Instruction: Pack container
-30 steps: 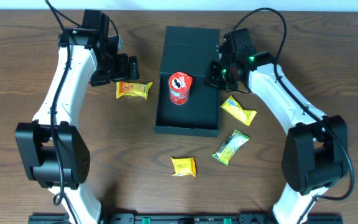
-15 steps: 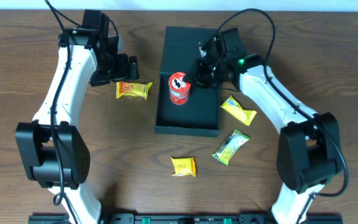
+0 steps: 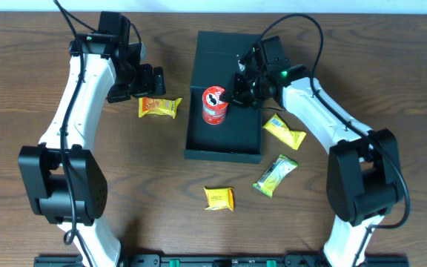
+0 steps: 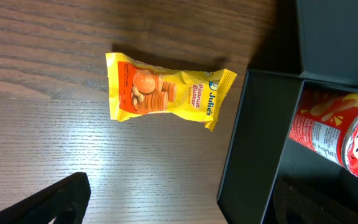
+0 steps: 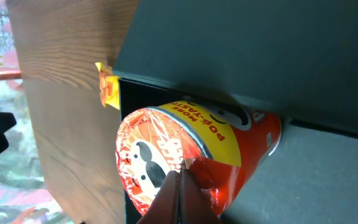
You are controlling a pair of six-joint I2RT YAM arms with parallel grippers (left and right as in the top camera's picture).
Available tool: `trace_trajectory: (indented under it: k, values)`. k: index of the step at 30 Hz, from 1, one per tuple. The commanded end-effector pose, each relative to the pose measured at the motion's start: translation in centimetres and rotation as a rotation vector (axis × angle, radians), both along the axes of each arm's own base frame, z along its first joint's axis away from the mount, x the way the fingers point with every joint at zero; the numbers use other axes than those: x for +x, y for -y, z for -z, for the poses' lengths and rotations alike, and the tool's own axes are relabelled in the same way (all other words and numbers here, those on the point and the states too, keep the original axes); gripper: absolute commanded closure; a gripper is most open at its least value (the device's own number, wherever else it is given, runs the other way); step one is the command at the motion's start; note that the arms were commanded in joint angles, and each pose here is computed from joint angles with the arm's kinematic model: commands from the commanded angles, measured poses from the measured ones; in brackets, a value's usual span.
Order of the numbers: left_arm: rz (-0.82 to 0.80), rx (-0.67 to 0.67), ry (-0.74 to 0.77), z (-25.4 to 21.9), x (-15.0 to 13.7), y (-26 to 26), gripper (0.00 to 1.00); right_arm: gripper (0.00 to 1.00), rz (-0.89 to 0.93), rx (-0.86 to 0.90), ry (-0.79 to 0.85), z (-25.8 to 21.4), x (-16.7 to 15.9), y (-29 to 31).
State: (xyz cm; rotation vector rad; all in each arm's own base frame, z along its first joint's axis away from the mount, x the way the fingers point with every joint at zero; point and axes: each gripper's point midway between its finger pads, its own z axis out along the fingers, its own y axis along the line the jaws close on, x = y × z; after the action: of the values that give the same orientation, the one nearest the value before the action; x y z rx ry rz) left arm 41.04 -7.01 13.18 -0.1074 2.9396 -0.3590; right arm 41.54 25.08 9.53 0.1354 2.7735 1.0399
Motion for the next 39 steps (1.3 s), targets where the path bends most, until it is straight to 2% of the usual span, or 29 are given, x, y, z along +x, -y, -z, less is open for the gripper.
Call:
trace_trajectory:
  k: [1, 9, 22, 26, 31, 35, 39]
  values:
    - [-0.014, 0.016, 0.001, 0.1, 0.4, -0.3, 0.05, 0.99, 0.021, -0.097, 0.011, 1.4, 0.2, 1.5]
    - [-0.014, 0.016, 0.0, 0.1, 0.4, -0.3, 0.05, 0.98, 0.069, -0.124, -0.01, 1.9, 0.9, 4.1]
    - [-0.014, 0.015, 0.002, 0.1, 0.4, -0.3, 0.05, 0.98, 0.125, -0.364, -0.035, 4.0, 0.4, 9.1]
    - [-0.014, 0.015, 0.002, 0.1, 0.4, -0.3, 0.05, 0.98, 0.128, -0.343, -0.016, 3.1, 1.1, 8.9]
    - [-0.015, 0.019, 0.001, 0.1, 0.4, -0.3, 0.05, 0.98, 0.097, -0.235, 0.023, -1.2, 2.5, 6.8]
    - [-0.015, 0.019, -0.005, 0.1, 0.3, -0.3, 0.05, 0.98, 0.072, -0.243, -0.061, -3.4, 0.6, 6.6]
    - [-0.015, 0.02, -0.011, 0.1, 0.1, -0.3, 0.05, 0.98, -0.066, -0.105, -0.204, -4.3, -3.7, 3.8]
